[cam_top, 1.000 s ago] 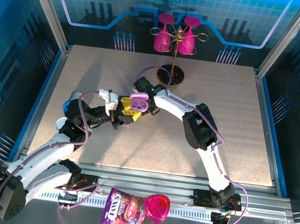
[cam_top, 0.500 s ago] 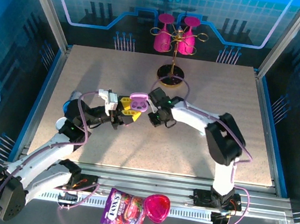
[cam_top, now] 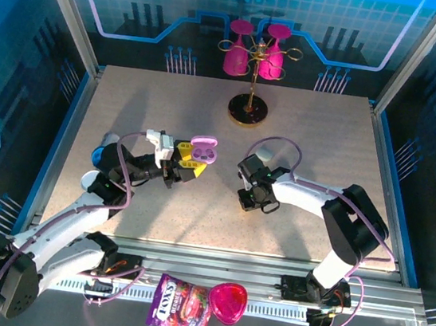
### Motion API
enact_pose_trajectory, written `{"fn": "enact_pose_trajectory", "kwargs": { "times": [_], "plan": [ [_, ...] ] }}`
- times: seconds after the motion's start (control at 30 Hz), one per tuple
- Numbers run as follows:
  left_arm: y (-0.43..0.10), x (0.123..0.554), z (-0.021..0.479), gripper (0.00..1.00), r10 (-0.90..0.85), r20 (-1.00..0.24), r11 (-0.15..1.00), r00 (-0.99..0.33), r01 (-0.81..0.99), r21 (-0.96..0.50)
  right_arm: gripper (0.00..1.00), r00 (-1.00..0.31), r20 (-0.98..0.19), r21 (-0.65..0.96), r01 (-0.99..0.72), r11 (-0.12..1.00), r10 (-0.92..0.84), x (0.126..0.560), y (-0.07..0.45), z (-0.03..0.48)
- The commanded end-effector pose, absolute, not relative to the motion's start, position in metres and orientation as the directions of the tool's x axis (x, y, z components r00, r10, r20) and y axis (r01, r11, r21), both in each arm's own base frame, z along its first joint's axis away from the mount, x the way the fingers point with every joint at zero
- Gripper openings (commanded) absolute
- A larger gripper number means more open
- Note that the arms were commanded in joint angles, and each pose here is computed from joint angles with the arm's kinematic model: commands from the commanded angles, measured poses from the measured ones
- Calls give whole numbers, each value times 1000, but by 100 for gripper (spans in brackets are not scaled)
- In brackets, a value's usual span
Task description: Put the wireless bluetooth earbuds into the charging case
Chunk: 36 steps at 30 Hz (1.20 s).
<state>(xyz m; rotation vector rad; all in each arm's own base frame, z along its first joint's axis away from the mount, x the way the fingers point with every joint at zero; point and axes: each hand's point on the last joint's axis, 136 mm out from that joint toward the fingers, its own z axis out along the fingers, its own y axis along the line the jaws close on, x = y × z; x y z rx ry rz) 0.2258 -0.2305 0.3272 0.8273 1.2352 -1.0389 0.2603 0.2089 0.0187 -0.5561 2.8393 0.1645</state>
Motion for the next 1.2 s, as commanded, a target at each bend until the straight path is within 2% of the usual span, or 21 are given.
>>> {"fn": "enact_pose_trajectory", "kwargs": {
  "times": [0.0, 0.1, 0.27, 0.53, 0.93, 1.17],
  "plan": [
    [-230, 220, 336, 25, -182, -982, 318, 58, 948, -3, 24, -909, -269, 103, -355, 929, -318, 265, 216, 20],
    [-229, 220, 335, 25, -181, -982, 320, 57, 947, -4, 34, -907, -267, 130, -369, 920, -326, 263, 224, 23],
    [-229, 221, 334, 25, -179, -982, 324, 57, 946, -4, 42, -915, -244, 167, -367, 915, -323, 254, 231, 24],
    [-230, 221, 334, 26, -179, -982, 324, 56, 946, -5, 43, -924, -235, 273, -360, 892, -302, 245, 256, 27],
    [-229, 221, 334, 26, -175, -983, 325, 55, 946, -5, 43, -917, -283, 385, -376, 843, -280, 264, 293, 32],
    [-229, 221, 336, 26, -176, -982, 328, 63, 945, 2, 44, -893, -379, 446, -407, 798, -243, 278, 296, 62]
  ]
}}
